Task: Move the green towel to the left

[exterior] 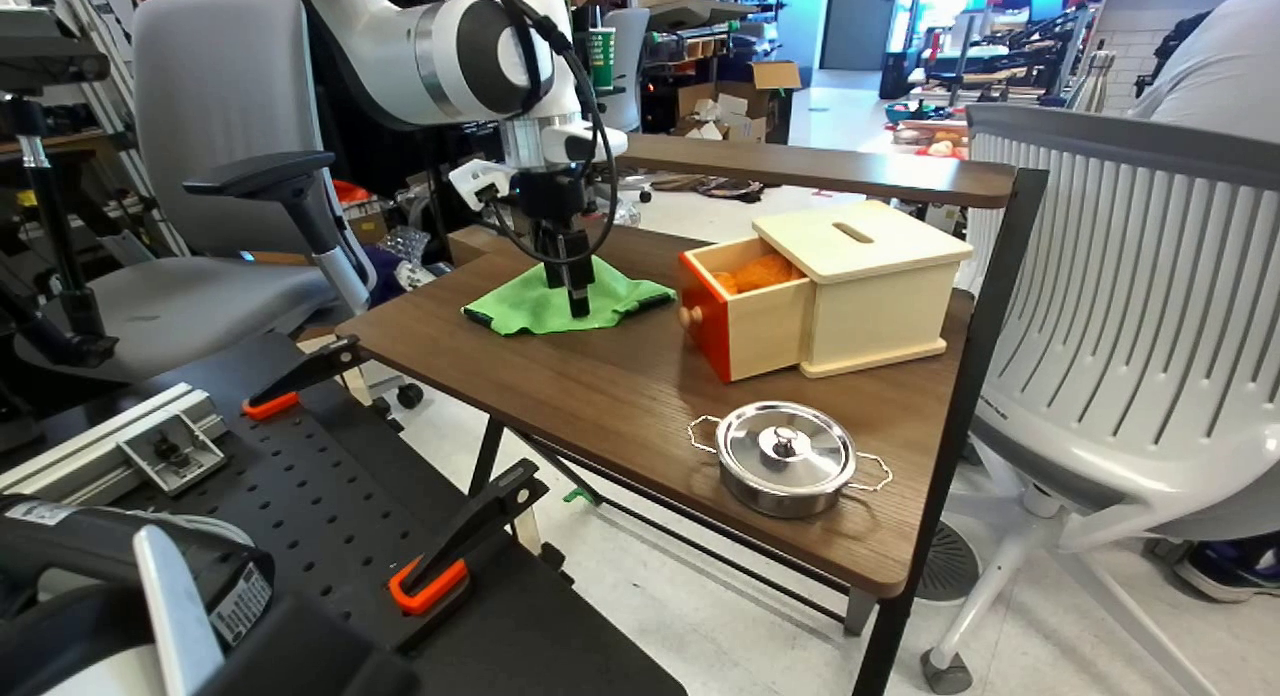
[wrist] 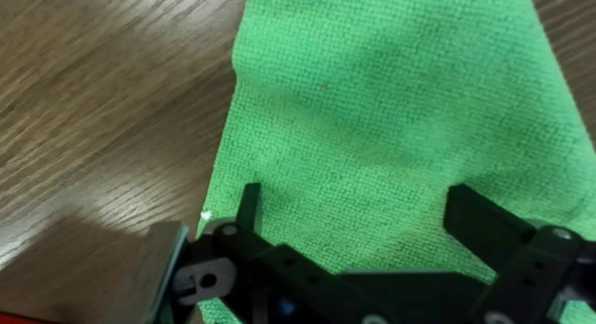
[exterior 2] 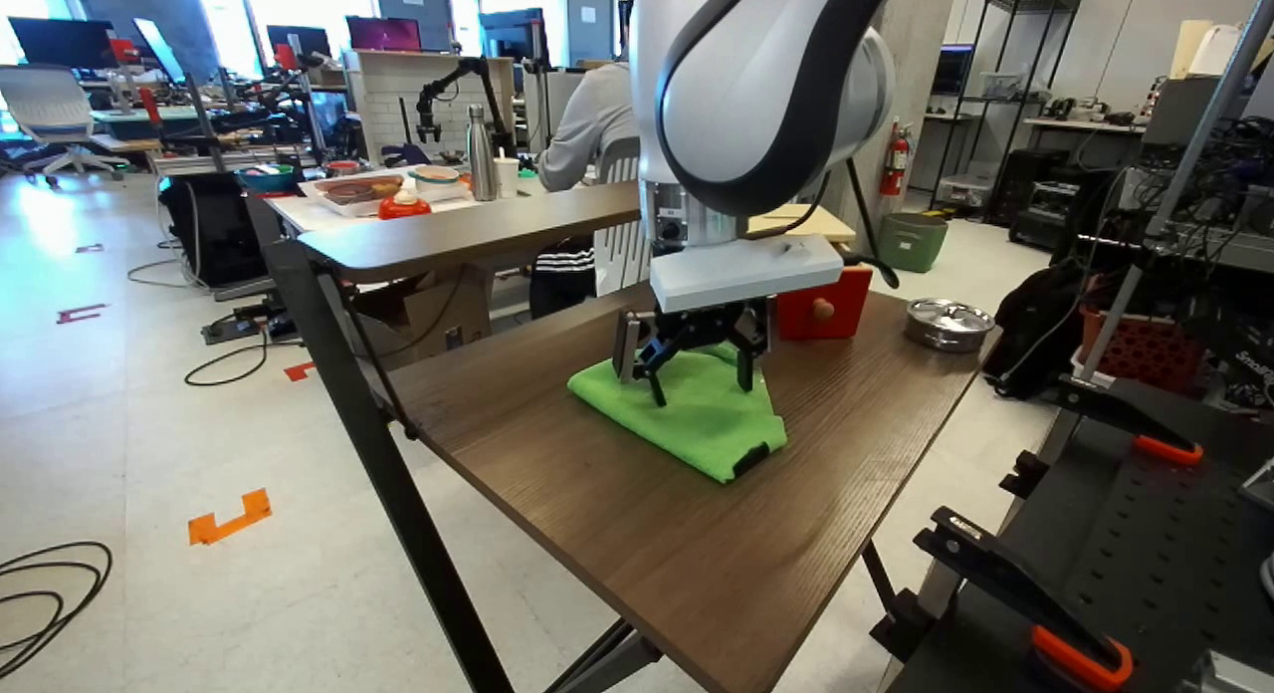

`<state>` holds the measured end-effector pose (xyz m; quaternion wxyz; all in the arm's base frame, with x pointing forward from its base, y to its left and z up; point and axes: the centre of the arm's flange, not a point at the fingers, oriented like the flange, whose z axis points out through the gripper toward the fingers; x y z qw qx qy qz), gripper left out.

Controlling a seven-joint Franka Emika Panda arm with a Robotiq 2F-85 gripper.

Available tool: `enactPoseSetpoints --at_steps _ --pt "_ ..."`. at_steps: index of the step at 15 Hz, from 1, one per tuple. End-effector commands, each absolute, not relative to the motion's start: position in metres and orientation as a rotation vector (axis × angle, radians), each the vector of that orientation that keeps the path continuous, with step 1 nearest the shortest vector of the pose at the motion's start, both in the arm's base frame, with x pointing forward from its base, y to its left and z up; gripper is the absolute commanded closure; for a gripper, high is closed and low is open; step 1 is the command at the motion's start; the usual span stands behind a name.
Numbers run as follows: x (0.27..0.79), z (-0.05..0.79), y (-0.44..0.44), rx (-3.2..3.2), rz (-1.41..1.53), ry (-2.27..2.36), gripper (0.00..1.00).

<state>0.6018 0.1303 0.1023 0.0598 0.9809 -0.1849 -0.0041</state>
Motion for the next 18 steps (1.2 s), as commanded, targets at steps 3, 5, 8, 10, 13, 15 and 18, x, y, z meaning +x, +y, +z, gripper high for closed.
enactPoseSetpoints --at_steps 3,5,8,10,13,15,18 --pt "0.623 0.082 0.160 2.938 -0.042 -0.515 0.00" --pt "0.627 0.082 0.174 2.946 -0.040 -0.480 0.00" --pt "0.634 0.085 0.199 2.963 -0.026 -0.423 0.00" --pt "0.640 0.085 0.214 2.975 -0.023 -0.395 0.00" --pt "0.650 0.088 0.233 2.996 -0.018 -0.364 0.00" --pt "0.657 0.089 0.241 3.000 -0.013 -0.355 0.00" --pt "0.665 0.089 0.248 3.001 -0.016 -0.350 0.00"
